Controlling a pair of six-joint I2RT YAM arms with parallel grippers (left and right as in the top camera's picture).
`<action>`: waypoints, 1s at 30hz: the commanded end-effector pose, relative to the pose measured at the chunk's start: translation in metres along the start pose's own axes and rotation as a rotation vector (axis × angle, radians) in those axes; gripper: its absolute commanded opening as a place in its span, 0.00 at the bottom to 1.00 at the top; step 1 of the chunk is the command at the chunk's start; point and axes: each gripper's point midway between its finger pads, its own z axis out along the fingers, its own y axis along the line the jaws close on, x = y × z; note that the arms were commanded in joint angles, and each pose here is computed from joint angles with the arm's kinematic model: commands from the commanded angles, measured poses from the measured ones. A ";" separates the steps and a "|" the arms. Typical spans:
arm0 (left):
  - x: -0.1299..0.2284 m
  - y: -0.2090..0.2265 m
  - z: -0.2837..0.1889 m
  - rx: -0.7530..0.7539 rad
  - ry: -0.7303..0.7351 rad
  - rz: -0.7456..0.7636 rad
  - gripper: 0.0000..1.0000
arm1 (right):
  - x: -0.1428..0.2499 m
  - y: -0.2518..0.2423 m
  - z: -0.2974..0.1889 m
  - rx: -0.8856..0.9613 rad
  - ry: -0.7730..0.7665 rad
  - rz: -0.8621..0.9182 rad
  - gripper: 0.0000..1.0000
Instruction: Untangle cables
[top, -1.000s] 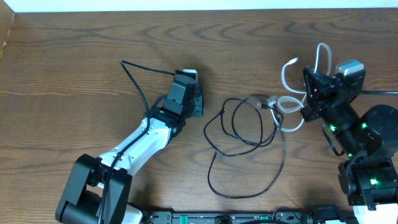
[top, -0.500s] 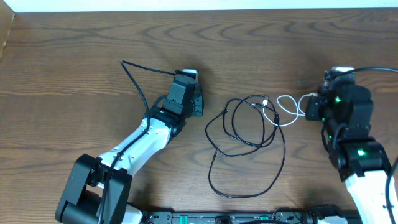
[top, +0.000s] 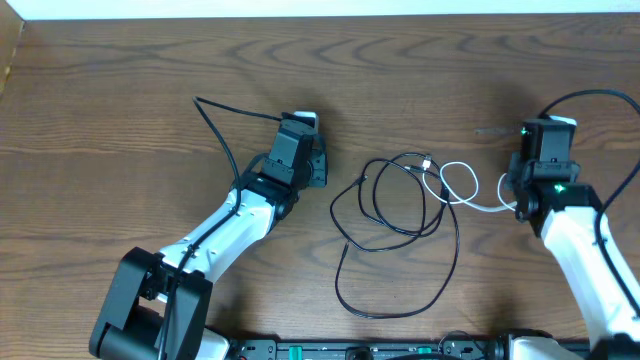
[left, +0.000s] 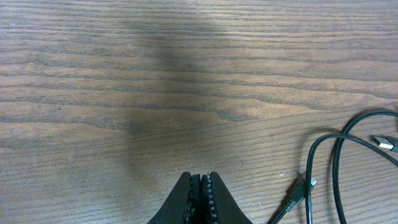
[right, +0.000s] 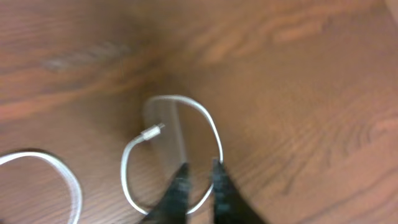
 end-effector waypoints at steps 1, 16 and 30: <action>-0.010 -0.001 -0.005 0.003 -0.027 0.006 0.08 | 0.006 -0.019 0.016 0.076 0.042 0.062 0.36; -0.011 -0.001 -0.005 0.003 -0.028 0.006 0.08 | 0.053 0.093 -0.021 -0.612 0.327 0.121 0.52; -0.011 -0.001 -0.005 0.003 -0.029 0.006 0.08 | 0.107 0.103 -0.019 -0.585 0.553 0.435 0.09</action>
